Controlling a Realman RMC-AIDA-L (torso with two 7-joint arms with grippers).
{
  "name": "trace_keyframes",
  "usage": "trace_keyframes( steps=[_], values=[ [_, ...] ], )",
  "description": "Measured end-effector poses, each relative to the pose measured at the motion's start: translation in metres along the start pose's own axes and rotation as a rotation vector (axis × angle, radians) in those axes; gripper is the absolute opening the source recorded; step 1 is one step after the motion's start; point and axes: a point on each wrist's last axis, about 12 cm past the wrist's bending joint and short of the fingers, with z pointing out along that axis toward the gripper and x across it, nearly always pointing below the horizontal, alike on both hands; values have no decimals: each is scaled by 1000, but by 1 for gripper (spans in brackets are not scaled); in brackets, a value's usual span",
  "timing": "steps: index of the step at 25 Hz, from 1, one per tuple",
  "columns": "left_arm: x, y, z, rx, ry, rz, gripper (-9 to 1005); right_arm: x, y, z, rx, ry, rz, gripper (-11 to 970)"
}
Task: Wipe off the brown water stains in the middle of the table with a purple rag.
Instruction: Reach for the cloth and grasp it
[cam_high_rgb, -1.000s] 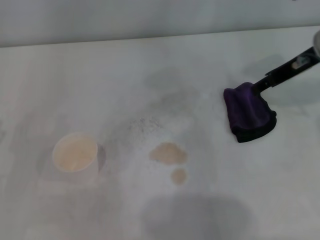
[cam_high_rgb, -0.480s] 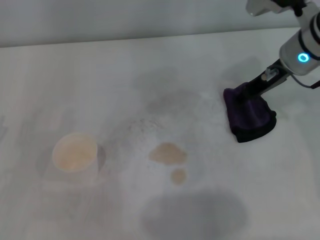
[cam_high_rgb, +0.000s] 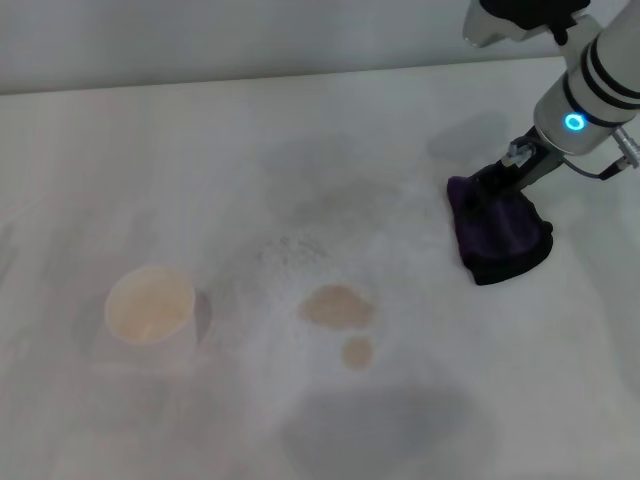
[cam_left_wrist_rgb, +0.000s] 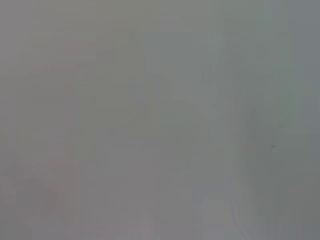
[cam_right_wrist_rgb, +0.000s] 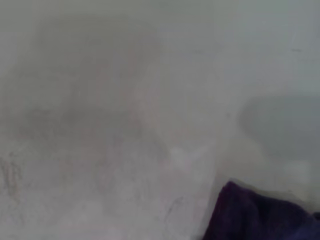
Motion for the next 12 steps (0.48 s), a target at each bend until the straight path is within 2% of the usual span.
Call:
trace_keyframes(
  steps=[12],
  values=[
    [-1, 1, 4, -14, -6, 36, 872, -4, 2, 9, 37, 36, 4, 634]
  ],
)
